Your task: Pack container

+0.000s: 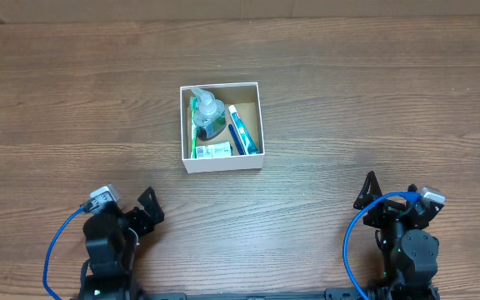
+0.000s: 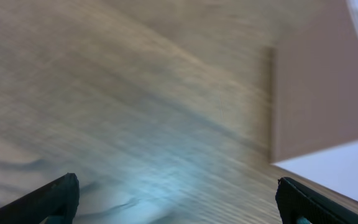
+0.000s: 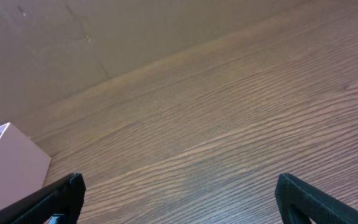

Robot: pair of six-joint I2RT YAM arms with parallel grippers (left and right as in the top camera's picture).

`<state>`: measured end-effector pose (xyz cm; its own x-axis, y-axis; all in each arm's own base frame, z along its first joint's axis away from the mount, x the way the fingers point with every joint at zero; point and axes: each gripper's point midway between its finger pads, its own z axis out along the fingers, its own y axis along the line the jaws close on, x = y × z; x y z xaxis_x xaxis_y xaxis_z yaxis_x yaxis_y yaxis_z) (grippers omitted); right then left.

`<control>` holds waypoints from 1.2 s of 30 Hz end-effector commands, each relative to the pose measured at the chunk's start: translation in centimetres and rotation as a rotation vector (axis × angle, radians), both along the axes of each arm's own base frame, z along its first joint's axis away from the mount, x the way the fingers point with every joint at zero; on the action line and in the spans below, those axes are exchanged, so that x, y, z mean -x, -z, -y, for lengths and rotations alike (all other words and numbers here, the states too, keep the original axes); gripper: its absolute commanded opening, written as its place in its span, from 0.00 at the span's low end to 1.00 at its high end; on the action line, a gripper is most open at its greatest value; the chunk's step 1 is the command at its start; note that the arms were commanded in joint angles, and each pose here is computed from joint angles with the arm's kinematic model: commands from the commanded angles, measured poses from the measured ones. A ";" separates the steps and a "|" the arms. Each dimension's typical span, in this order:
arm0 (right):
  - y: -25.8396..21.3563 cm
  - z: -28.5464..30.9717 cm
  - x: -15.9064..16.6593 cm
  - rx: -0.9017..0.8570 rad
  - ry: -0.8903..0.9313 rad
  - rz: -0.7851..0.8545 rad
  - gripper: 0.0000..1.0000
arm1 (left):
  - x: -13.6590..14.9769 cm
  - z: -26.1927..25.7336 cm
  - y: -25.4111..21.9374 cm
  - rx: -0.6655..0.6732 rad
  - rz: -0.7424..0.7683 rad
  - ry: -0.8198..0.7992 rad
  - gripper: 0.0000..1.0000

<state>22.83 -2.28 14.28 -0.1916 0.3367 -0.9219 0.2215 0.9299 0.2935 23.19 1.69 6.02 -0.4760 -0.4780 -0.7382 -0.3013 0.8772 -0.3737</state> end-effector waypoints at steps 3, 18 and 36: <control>0.1 0.1 0.0 -0.004 0.004 0.005 1.00 | -0.6 3.0 -2.9 -0.025 0.142 0.135 1.00; 0.1 0.1 0.0 -0.004 0.004 0.005 1.00 | -0.4 3.7 -8.6 -0.029 0.404 0.163 1.00; 0.1 0.1 0.0 -0.004 0.004 0.005 1.00 | -0.4 3.7 -8.6 -0.029 0.404 0.162 1.00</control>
<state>22.83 -2.28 14.31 -0.1906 0.3364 -0.9222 0.2214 0.9300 0.2935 23.60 -2.05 14.52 -0.2247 -0.4147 -0.8818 0.0007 0.9048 -0.4258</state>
